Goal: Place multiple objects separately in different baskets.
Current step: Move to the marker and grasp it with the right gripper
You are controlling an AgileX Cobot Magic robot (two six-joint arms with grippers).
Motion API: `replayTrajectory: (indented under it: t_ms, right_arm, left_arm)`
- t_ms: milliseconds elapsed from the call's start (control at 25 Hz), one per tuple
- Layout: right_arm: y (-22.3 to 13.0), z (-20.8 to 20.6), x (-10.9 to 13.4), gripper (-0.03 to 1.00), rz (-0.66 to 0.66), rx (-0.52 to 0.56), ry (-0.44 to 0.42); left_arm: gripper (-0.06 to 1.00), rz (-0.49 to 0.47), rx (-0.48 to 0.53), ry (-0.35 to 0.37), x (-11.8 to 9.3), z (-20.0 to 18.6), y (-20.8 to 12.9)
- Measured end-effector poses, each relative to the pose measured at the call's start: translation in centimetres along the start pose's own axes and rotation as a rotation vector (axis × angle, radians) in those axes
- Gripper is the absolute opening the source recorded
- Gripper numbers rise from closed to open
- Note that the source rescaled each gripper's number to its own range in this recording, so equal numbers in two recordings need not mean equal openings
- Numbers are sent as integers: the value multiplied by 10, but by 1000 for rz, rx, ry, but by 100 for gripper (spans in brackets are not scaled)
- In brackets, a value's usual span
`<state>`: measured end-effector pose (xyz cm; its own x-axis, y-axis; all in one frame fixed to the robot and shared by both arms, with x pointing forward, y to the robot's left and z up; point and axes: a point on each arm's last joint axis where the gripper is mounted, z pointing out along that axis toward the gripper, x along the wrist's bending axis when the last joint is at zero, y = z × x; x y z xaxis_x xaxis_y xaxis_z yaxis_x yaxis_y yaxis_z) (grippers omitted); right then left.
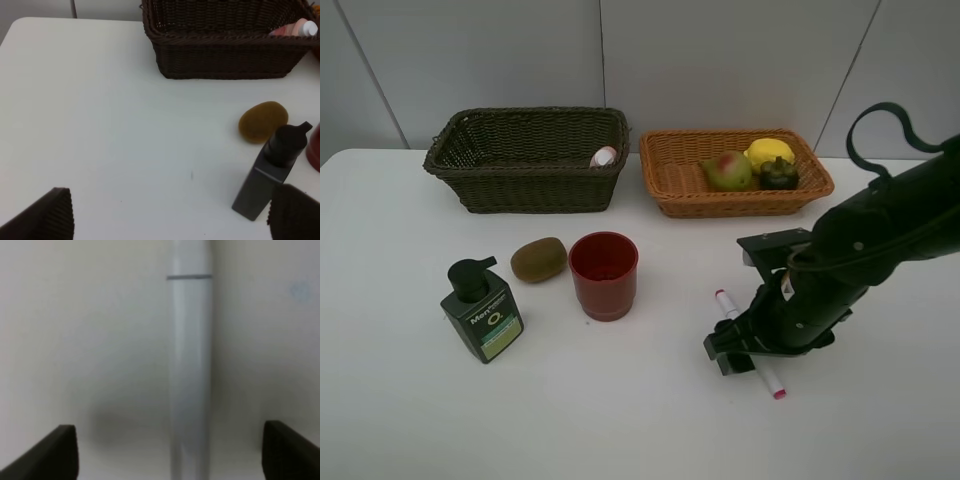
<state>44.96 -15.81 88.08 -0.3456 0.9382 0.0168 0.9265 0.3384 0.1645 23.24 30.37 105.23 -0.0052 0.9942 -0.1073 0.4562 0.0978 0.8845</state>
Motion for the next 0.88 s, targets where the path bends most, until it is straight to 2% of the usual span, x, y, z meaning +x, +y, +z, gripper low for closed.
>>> replayTrajectory:
  t_ms: [160,280,360,520,560,880]
  right_arm:
    - [0,0,0,76,0,5,-2]
    - [0,0,0,67,0,5,-2]
    - [-1,0,0,52,0,8,-3]
    - [-2,0,-1,9,-3,17,-7]
    - [-2,0,-1,2,-3,19,-8]
    - [-2,0,-1,0,-8,22,-10]
  left_arm:
    - [100,0,0,0,0,0,0]
    - [100,0,0,0,0,0,0]
    - [100,0,0,0,0,0,0]
    - [100,0,0,0,0,0,0]
    - [100,0,0,0,0,0,0]
    - [100,0,0,0,0,0,0]
